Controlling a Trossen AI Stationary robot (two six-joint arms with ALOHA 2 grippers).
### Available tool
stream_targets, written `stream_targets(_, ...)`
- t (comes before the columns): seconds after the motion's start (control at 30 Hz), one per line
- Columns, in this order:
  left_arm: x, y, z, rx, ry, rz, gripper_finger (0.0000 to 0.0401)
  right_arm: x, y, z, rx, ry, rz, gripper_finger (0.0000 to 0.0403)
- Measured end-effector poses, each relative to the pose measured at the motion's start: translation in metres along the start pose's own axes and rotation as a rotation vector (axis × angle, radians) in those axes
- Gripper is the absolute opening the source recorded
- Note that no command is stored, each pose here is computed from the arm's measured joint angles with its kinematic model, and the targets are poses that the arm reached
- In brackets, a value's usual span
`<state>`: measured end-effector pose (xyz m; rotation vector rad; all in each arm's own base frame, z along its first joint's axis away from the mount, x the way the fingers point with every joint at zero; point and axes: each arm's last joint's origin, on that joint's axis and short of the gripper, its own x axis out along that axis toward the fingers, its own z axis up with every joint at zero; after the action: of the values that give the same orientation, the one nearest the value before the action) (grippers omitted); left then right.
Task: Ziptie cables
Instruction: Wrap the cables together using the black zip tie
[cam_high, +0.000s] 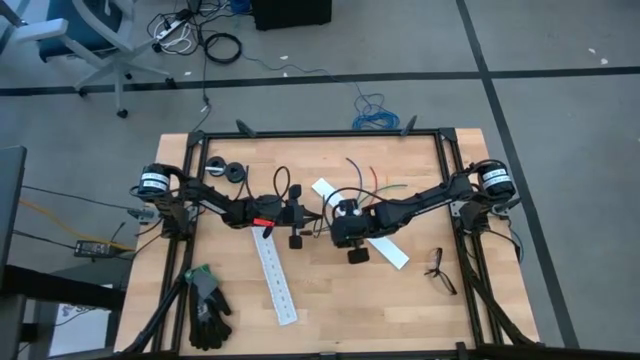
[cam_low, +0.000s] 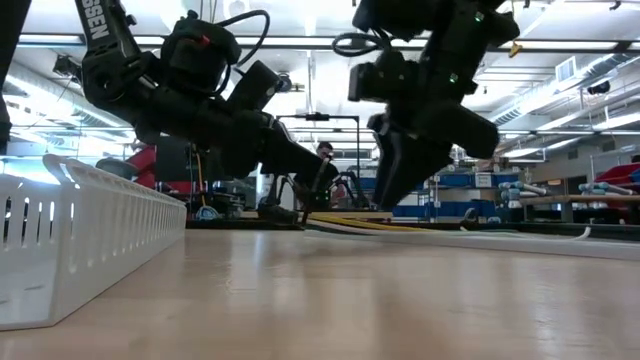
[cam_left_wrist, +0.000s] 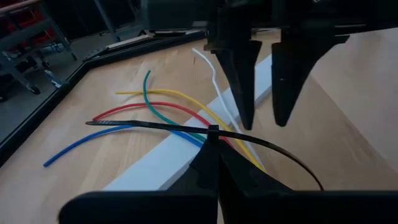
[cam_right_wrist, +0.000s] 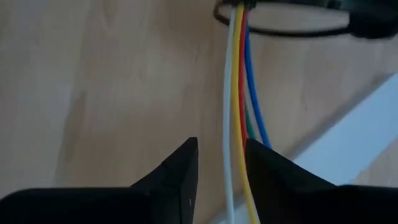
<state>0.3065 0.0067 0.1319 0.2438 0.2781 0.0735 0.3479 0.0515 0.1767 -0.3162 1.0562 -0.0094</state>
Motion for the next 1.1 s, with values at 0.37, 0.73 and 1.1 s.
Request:
stream_targets(0.37, 0.0, 0.0, 0.0, -0.003, 0.0, 0.0, 0.0, 0.016, -0.024, -0.014, 0.061, -0.038, 0.048, 0.0156)
stream_targets(0.73, 0.0, 0.0, 0.0, -0.004, 0.0, 0.0, 0.0, 0.027, -0.038, -0.029, 0.05, -0.045, 0.042, 0.0194)
stream_targets(1.1, 0.0, 0.0, 0.0, -0.004, -0.004, 0.001, 0.0, 0.036, -0.04, -0.045, 0.075, -0.049, 0.124, 0.0079)
